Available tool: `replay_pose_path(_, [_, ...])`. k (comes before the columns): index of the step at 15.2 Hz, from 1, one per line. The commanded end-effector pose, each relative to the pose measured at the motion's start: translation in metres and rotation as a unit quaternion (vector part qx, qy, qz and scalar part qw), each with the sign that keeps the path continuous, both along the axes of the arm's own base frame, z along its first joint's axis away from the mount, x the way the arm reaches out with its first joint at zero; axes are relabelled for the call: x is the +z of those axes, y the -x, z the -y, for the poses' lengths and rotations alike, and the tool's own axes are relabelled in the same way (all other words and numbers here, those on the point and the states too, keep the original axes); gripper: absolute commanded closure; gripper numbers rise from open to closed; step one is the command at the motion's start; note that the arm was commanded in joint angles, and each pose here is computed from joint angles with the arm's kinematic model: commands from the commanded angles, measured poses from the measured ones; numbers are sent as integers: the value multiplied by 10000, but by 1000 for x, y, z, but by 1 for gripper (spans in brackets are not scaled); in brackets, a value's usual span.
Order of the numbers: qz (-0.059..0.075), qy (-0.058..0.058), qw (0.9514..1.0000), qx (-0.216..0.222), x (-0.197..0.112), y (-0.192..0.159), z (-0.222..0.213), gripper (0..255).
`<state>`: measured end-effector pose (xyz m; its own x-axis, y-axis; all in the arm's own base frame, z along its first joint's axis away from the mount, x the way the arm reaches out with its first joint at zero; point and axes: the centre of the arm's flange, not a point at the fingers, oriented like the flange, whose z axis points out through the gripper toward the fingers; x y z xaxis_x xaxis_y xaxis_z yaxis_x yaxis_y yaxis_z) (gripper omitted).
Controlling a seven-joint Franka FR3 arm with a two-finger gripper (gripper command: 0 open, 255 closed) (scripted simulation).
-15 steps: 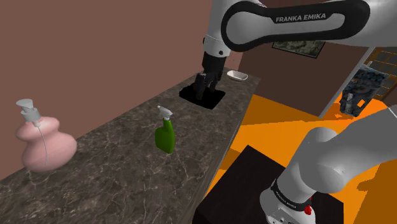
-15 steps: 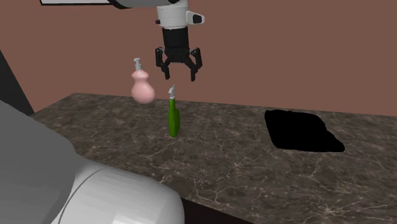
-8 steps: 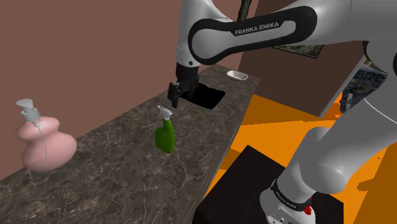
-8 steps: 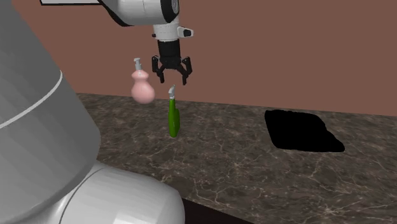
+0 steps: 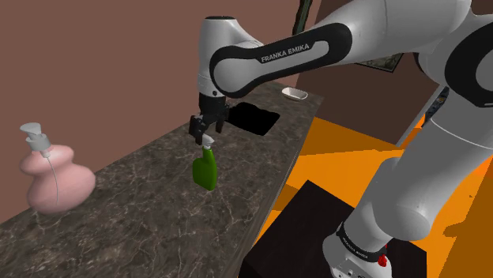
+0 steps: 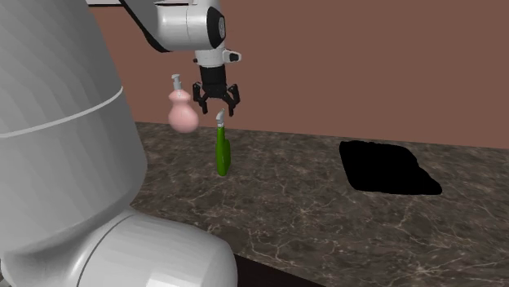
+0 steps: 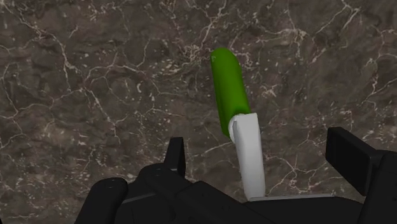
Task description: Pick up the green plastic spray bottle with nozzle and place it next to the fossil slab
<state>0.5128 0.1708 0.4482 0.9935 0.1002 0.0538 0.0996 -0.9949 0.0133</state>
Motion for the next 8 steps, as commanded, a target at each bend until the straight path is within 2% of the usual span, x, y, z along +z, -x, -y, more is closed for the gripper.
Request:
replay_pose_path(1, [3,-2,10000,0,-10,-2,1,0])
replay_pose_path(4, [3,-2,10000,0,-24,-3,1,0])
replay_pose_path(8, [3,-2,10000,0,-24,-3,1,0])
